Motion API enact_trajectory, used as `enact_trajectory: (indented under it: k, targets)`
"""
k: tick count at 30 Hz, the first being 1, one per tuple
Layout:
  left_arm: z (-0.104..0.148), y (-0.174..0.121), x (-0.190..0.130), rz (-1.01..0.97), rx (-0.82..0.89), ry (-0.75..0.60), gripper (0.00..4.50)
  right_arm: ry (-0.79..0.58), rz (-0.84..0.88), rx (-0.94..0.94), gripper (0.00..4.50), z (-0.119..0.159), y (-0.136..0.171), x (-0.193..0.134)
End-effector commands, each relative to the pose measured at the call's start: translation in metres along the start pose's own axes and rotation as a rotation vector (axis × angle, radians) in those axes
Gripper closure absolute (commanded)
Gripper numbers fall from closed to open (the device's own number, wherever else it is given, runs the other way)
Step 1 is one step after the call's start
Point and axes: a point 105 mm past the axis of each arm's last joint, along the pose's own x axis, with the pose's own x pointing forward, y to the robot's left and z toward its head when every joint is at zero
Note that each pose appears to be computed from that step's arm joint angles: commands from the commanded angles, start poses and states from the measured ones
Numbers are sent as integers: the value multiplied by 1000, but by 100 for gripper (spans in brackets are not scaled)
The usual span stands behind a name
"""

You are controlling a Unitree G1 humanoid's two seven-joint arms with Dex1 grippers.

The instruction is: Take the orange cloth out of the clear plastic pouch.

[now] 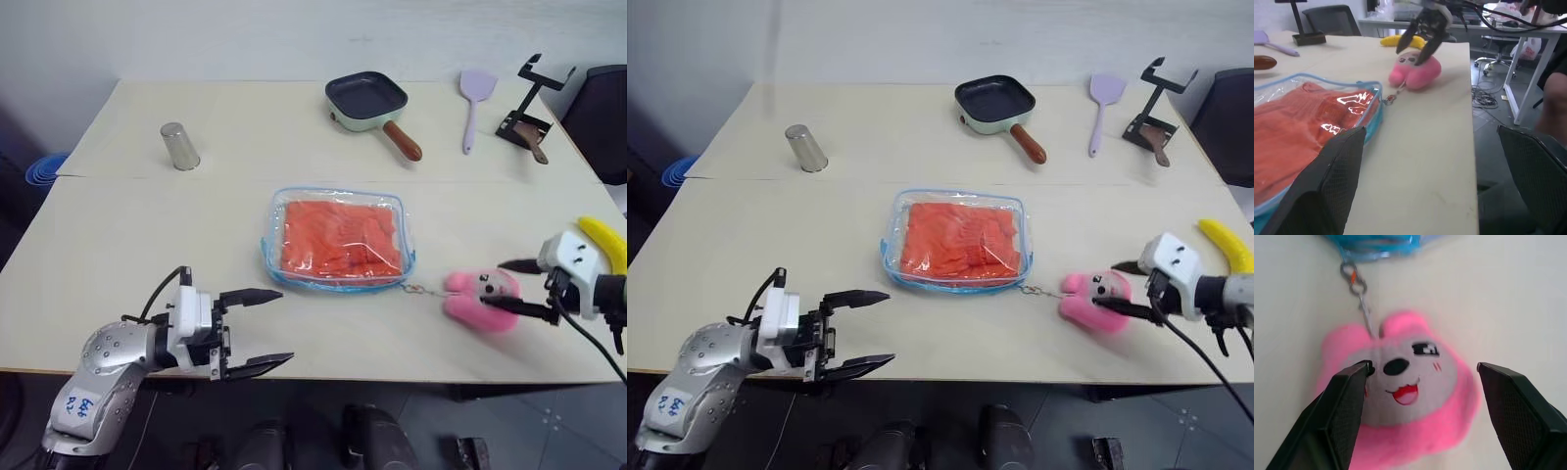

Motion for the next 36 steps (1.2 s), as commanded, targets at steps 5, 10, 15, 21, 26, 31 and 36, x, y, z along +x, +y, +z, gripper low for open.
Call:
enact_trajectory:
  k: [5,10,15,21,26,31,36]
  targets:
    - [3,7,-1,18,35,5,0,19,171,198,298,-12,22,7]
    - [2,13,-10,80,33,16,0,-150,351,263,439,46,49,-2]
    - [3,21,-12,149,63,8,0,-337,467,336,449,88,83,27]
    - [1,23,-10,154,49,1,0,-330,459,241,449,81,120,85]
    - [1,23,-8,121,37,9,0,-406,330,132,353,75,113,110]
    - [-1,20,1,52,-34,37,0,-415,351,-41,172,77,109,70]
    - [-9,19,26,-6,-44,56,0,-335,314,-173,3,66,85,27]
